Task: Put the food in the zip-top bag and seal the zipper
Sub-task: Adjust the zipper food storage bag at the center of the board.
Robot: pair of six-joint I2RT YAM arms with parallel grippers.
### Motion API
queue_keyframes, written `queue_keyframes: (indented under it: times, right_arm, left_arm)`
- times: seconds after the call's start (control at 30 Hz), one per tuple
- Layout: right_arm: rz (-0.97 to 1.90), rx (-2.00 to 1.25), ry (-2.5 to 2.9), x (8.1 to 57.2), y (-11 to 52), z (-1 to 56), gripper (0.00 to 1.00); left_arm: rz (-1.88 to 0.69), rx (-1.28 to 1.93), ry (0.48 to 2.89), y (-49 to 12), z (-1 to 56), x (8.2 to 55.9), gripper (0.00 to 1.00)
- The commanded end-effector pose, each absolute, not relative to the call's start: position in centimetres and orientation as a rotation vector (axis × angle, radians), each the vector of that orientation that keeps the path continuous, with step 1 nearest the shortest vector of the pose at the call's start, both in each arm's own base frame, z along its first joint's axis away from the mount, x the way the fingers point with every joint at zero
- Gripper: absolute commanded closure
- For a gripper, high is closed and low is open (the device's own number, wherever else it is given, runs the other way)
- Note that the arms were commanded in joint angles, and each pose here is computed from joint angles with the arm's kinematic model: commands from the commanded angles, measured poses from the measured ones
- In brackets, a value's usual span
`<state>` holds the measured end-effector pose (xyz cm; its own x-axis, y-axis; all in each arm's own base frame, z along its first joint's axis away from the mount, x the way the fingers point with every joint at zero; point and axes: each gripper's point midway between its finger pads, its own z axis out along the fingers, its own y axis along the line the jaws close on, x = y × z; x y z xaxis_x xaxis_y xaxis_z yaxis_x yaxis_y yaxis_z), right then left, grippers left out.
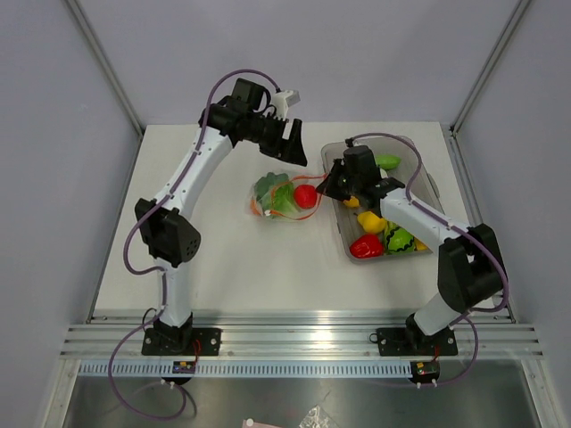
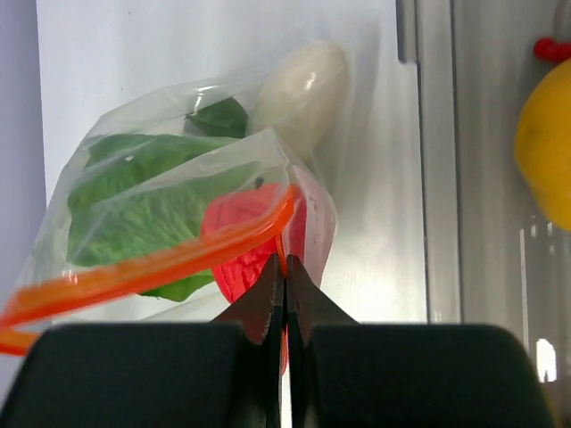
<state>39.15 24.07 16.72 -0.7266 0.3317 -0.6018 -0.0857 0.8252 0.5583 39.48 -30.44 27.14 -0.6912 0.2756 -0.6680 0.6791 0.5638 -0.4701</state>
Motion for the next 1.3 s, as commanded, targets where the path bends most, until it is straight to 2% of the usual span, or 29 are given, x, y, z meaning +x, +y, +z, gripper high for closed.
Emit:
queue_keyframes:
  times: [0.0, 0.07, 0.1, 0.13, 0.17, 0.2, 0.23, 0.27, 0.3, 0.33, 0.37, 0.4, 0.57, 0.63, 0.7, 0.77, 1.03, 1.17, 1.27]
  right_arm:
    - [0.796, 0.375, 2.143, 40.5, 24.3, 18.2, 1.00]
    - [0.787, 0.408, 2.147, 40.3, 24.0, 17.5, 1.00]
    - [0.794, 0.434, 2.151, 40.0, 23.8, 16.9, 1.00]
    - [0.801, 0.447, 2.147, 39.9, 23.7, 16.8, 1.00]
    - [0.810, 0.453, 2.140, 39.7, 23.7, 17.0, 1.00]
    - [0.807, 0.464, 2.153, 39.2, 23.5, 16.3, 1.00]
    - [0.793, 0.485, 2.133, 39.2, 23.1, 16.7, 1.00]
    - [0.808, 0.485, 2.096, 39.5, 23.1, 17.4, 1.00]
    - [0.796, 0.495, 2.101, 39.4, 22.8, 17.1, 1.00]
    - [0.790, 0.505, 2.091, 39.5, 22.6, 17.3, 1.00]
    - [0.791, 0.501, 2.094, 39.3, 22.6, 17.2, 1.00]
    - [0.791, 0.507, 2.098, 39.3, 22.6, 17.0, 1.00]
    - [0.787, 0.509, 2.107, 39.1, 22.6, 16.7, 1.00]
    - [0.782, 0.512, 2.105, 38.9, 22.4, 16.7, 1.00]
    - [0.770, 0.518, 2.109, 38.8, 22.2, 16.5, 1.00]
    - [0.773, 0.517, 2.104, 38.7, 22.2, 16.8, 1.00]
    - [0.775, 0.513, 2.108, 38.8, 22.4, 16.7, 1.00]
    - [0.779, 0.507, 2.109, 39.0, 22.7, 16.8, 1.00]
    - [0.778, 0.506, 2.105, 39.1, 22.7, 16.9, 1.00]
  left_arm:
    - [-1.005, 0.769, 2.168, -29.6, 31.7, 37.7, 0.19]
    - [-1.036, 0.647, 2.228, -28.8, 31.2, 36.8, 0.20]
    - [-1.015, 0.594, 2.208, -27.8, 31.7, 35.8, 0.26]
    - [-1.005, 0.537, 2.214, -27.2, 31.7, 35.3, 0.27]
    - [-1.008, 0.419, 2.233, -26.5, 31.9, 34.6, 0.33]
    - [-0.968, 0.351, 2.198, -25.9, 31.6, 35.0, 0.45]
    - [-0.951, 0.284, 2.134, -24.5, 33.7, 33.3, 0.49]
    - [-0.957, 0.117, 2.213, -23.9, 29.9, 32.8, 0.48]
    - [-0.930, 0.015, 2.214, -22.9, 29.0, 32.6, 0.48]
    - [-1.010, -0.132, 2.152, -22.0, 30.9, 30.8, 0.47]
    - [-1.039, -0.206, 2.173, -21.9, 27.1, 30.2, 0.48]
    - [-1.075, -0.274, 2.148, -21.5, 26.8, 29.7, 0.48]
    - [-1.164, -0.591, 2.075, -20.1, 24.1, 28.8, 0.62]
    - [-1.245, -0.683, 2.078, -20.5, 22.9, 28.8, 0.62]
    - [-1.314, -0.737, 2.082, -21.2, 22.3, 29.2, 0.52]
    - [-1.383, -0.811, 2.092, -22.0, 21.1, 29.7, 0.47]
    - [-1.550, -0.905, 2.031, -23.7, 20.4, 30.4, 0.48]
    - [-1.579, -0.898, 2.024, -24.1, 20.6, 31.1, 0.54]
    - [-1.587, -0.901, 2.045, -24.6, 20.0, 31.3, 0.55]
